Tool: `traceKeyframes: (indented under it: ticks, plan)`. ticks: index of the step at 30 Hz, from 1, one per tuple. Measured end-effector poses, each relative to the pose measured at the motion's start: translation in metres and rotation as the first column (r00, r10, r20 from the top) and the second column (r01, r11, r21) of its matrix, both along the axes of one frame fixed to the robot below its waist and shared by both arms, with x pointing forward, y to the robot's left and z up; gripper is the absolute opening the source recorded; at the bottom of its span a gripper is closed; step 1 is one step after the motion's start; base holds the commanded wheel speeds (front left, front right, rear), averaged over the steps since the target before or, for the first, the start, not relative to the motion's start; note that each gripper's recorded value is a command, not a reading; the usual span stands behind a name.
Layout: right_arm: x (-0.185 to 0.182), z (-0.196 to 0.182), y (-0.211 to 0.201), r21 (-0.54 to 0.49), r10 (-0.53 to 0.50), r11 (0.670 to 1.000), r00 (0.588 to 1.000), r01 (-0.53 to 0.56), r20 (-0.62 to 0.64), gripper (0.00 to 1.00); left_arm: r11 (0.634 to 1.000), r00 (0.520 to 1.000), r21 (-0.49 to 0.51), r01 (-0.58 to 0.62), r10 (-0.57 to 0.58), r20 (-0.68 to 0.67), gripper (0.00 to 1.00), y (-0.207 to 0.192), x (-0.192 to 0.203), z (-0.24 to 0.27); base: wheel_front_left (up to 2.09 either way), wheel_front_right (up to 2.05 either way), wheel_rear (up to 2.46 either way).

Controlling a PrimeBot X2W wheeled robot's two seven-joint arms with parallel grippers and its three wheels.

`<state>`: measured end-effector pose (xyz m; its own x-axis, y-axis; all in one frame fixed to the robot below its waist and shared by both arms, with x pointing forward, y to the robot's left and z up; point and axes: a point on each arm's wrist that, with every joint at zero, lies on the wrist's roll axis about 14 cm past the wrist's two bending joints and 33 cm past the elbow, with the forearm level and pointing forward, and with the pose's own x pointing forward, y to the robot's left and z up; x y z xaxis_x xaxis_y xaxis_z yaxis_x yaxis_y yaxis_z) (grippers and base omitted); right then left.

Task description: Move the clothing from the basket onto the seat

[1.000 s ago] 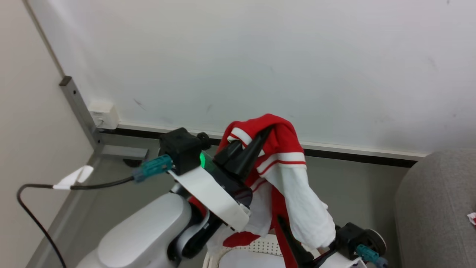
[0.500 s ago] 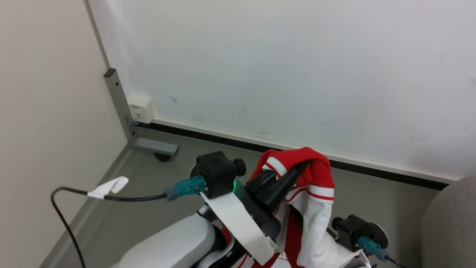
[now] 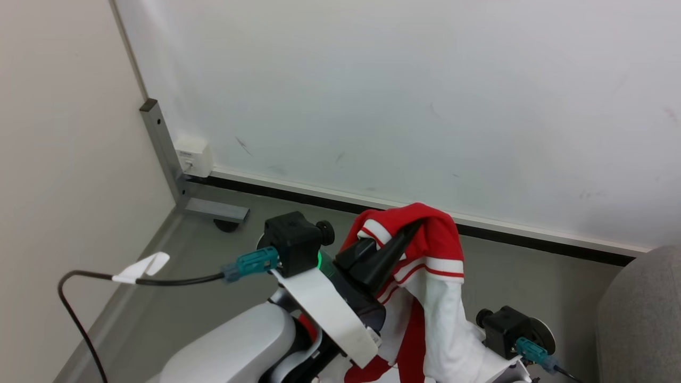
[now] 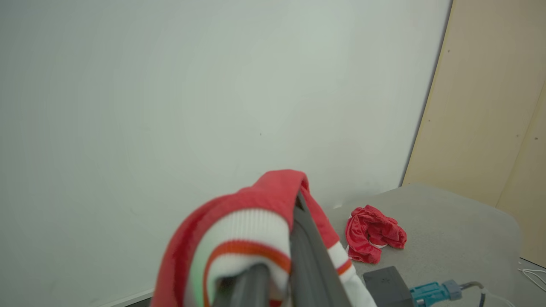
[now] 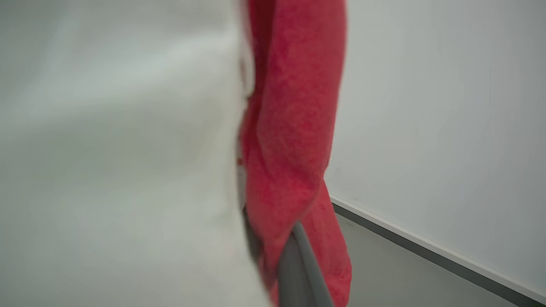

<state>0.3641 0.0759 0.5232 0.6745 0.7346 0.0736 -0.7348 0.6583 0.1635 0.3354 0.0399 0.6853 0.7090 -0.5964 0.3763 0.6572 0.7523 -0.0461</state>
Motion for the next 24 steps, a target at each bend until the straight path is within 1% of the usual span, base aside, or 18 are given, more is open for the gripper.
traceKeyframes:
  ticks: [9, 10, 12, 14, 15, 16, 17, 20, 24]
  plan:
    - [0.005, 0.006, -0.009, 0.024, -0.032, 0.999, 0.999, 0.032, 0.005, 0.00, 1.000, 1.000, -0.004, -0.013, 0.013, -0.011, 0.00, 0.004, 0.007, -0.004, 0.00, 0.00, 0.00]
    - [0.007, 0.007, -0.010, 0.029, -0.039, 0.999, 0.999, 0.039, 0.007, 0.00, 1.000, 1.000, -0.002, -0.014, 0.014, -0.014, 0.04, 0.004, 0.008, -0.005, 0.00, 0.00, 0.00]
    - [0.011, 0.010, -0.016, 0.042, -0.060, 0.997, 0.998, 0.060, 0.007, 0.00, 1.000, 1.000, 0.000, -0.018, 0.018, -0.025, 0.18, 0.005, 0.010, -0.009, 0.00, 0.00, 0.00]
    - [0.014, 0.011, -0.022, 0.056, -0.083, 0.995, 0.997, 0.083, 0.005, 0.00, 1.000, 0.999, 0.004, -0.019, 0.019, -0.042, 0.40, 0.005, 0.012, -0.015, 0.00, 0.00, 0.00]
    - [0.016, 0.012, -0.026, 0.064, -0.096, 0.993, 0.995, 0.096, 0.003, 0.00, 1.000, 0.999, 0.007, -0.018, 0.018, -0.052, 0.58, 0.005, 0.013, -0.018, 0.00, 0.00, 0.00]
    - [0.017, 0.013, -0.028, 0.070, -0.105, 0.992, 0.994, 0.104, 0.003, 0.00, 1.000, 0.998, 0.010, -0.017, 0.018, -0.060, 0.90, 0.005, 0.014, -0.021, 0.00, 0.00, 0.00]
    - [0.019, 0.014, -0.032, 0.074, -0.117, 0.990, 0.993, 0.117, 0.004, 0.00, 1.000, 0.998, 0.015, -0.014, 0.015, -0.067, 1.00, 0.005, 0.015, -0.025, 0.00, 0.00, 0.00]
    - [0.026, 0.021, -0.045, 0.099, -0.161, 0.982, 0.987, 0.159, 0.012, 0.00, 1.000, 0.996, 0.021, -0.004, 0.006, -0.087, 1.00, 0.002, 0.017, -0.033, 0.00, 0.00, 0.00]
    - [0.034, 0.030, -0.068, 0.131, -0.231, 0.965, 0.973, 0.226, 0.027, 0.00, 0.998, 0.992, 0.037, 0.043, -0.038, -0.117, 1.00, -0.009, 0.015, -0.048, 0.00, 0.00, 0.00]
